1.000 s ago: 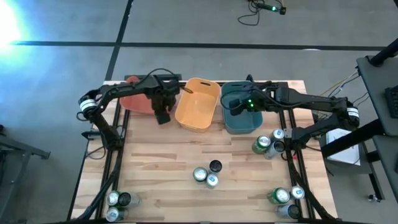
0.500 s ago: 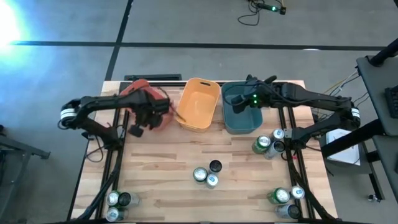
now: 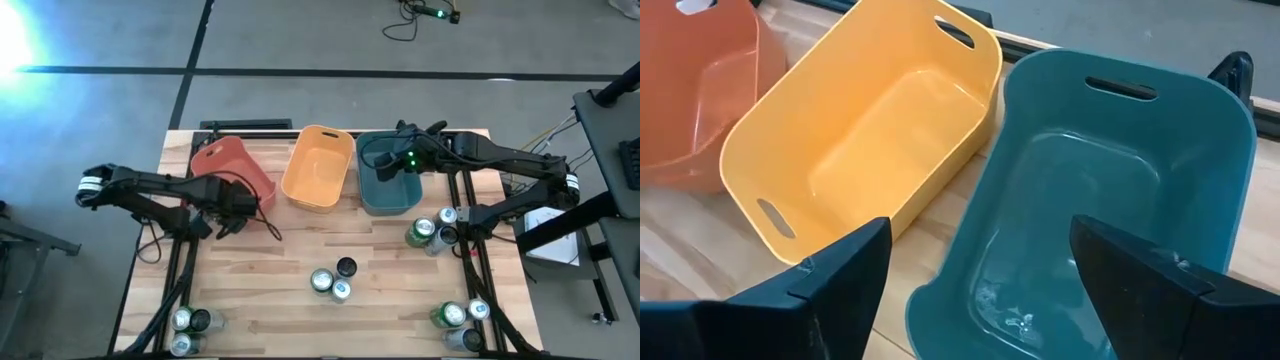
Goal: Sort soda cans
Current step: Prepare the three bins
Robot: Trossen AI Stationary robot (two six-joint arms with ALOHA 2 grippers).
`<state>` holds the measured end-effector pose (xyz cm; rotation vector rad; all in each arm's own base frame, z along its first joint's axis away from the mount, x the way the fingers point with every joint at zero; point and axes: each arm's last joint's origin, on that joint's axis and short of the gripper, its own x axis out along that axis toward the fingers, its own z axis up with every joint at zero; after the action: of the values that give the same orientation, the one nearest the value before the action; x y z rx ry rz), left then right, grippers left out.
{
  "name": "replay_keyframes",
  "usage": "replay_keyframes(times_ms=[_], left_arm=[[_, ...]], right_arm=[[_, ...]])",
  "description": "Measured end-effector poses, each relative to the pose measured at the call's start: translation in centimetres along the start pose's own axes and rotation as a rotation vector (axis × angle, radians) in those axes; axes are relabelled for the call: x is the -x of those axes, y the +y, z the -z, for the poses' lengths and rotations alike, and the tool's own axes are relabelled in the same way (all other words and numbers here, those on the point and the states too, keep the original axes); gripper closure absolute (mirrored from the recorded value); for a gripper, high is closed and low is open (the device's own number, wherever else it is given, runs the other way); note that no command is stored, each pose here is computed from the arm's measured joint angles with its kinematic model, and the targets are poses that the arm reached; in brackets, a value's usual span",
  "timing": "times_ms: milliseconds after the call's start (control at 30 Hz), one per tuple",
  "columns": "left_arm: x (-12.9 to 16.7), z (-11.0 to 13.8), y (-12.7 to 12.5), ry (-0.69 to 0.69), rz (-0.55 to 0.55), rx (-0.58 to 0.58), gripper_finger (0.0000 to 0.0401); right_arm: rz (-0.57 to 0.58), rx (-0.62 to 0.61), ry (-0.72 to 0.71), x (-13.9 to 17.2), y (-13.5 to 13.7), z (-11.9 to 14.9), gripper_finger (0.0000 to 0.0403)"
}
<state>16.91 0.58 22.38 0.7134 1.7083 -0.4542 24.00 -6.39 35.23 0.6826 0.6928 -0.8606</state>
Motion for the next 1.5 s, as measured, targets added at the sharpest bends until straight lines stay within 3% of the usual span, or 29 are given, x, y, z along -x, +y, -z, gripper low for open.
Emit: replay_keyframes(times_ms=[167, 333, 433, 567, 700, 867, 1067, 1167, 1267, 1367, 1500], left_arm=[[0.2, 0.2, -0.4, -0.046, 0.031, 0.07, 0.0361], [1.9, 0.8, -0.9, -0.14, 0.118, 0.249, 0.0292], [3.8, 1.2, -1.0, -0.257, 0.166, 0.448, 0.0248], [6.2, 1.8, -0.7, -0.426, 0.138, 0.798, 0.0196], [6.5, 1.7, 0.0, -0.531, 0.105, 1.146, 0.0165], [5.2, 0.6, 0.9, -0.509, 0.079, 1.366, 0.0157], [2.9, -1.1, 2.5, -0.424, 0.056, 1.421, 0.0161], [1.7, -2.6, 3.6, -0.442, 0.066, 1.394, 0.017], [0.2, -3.5, 4.3, -0.364, 0.052, 1.362, 0.0186], [-1.1, -4.1, 4.8, -0.285, 0.036, 1.298, 0.0227], [-2.1, -5.1, 5.1, -0.237, 0.02, 1.099, 0.0327]], right_arm=[[-0.002, 0.004, 0.001, 0.0, 0.0, 0.0, 0.0096], [-0.011, 0.042, 0.009, 0.0, 0.2, 0.2, 0.01], [-0.011, 0.045, 0.009, 0.0, 0.2, 0.2, 0.0104], [-0.011, 0.045, 0.008, 0.0, 0.2, 0.2, 0.0108], [-0.012, 0.027, 0.007, -0.2, 0.4, 0.1, 0.0106], [-0.025, 0.02, -0.005, -0.6, 0.7, 0.0, 0.0101], [-0.043, 0.019, -0.007, -0.9, 1.1, 0.0, 0.0111], [-0.045, 0.023, -0.003, -0.9, 1.3, 0.1, 0.0116], [-0.05, 0.022, 0.008, -1.0, 1.6, 0.5, 0.0119], [-0.064, 0.042, 0.016, -0.7, 2.1, 1.0, 0.0122], [-0.088, 0.067, 0.027, -0.4, 2.7, 1.7, 0.0119]])
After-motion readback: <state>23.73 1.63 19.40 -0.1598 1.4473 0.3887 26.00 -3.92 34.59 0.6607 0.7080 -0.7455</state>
